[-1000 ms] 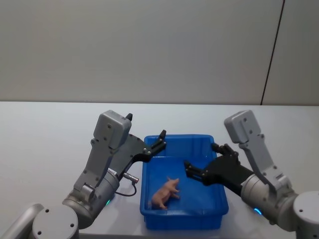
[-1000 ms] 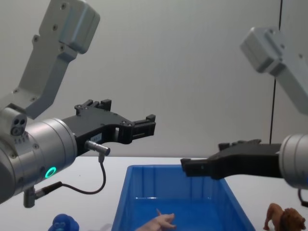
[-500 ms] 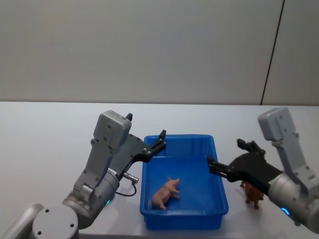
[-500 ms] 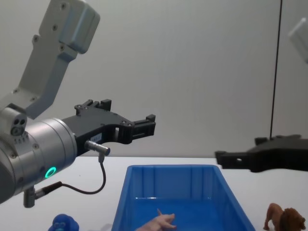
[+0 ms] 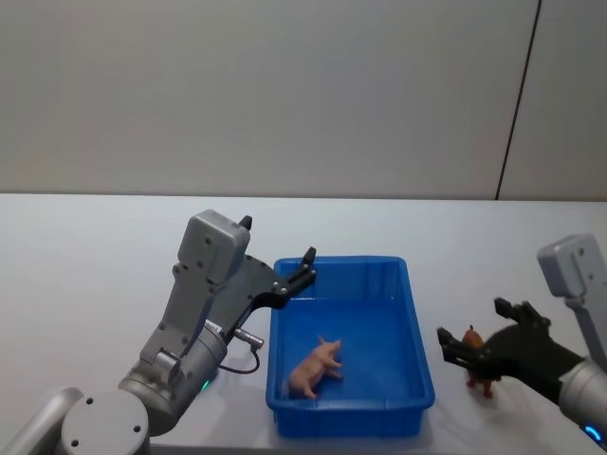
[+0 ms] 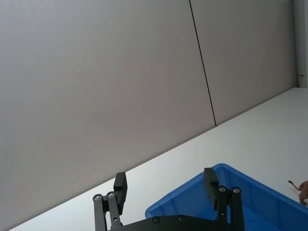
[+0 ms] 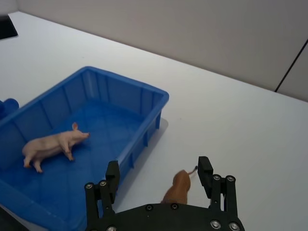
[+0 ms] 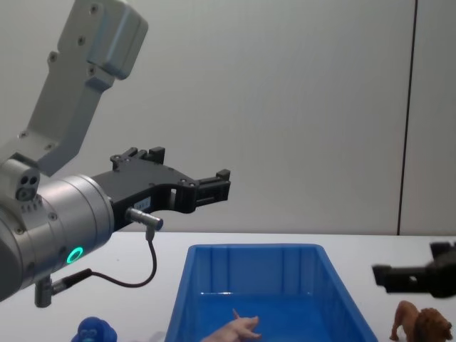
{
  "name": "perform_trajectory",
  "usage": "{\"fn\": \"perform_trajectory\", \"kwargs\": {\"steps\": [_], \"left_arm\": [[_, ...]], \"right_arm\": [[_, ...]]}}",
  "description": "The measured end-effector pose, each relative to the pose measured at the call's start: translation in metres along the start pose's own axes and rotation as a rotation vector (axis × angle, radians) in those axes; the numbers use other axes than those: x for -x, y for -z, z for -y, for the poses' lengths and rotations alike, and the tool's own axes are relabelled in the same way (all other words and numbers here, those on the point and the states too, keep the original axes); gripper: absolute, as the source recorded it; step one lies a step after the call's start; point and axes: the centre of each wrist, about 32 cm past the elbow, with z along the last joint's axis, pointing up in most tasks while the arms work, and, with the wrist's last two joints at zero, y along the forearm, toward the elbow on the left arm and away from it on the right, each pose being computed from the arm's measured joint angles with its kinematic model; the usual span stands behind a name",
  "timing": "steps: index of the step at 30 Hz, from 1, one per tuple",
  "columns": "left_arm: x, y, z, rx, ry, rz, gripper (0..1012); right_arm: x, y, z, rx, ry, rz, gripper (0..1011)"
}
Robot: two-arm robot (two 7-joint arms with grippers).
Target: Pick up the two dolls from the table and place them into the box.
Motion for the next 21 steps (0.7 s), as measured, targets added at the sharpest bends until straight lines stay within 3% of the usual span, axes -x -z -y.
{"fn": "perform_trajectory", "kwargs": {"steps": [12,21], "left_arm": [[0.0,0.0,0.0,0.0,0.0,0.0,1002],[0.0,0.0,0.0,0.0,0.0,0.0,1002]], "right_arm": [[-0.008,0.023,0.007,0.082,0.008,0.012,1001],[-0.008,0.037,0.005,0.118,0.012,0.02,1001]]}}
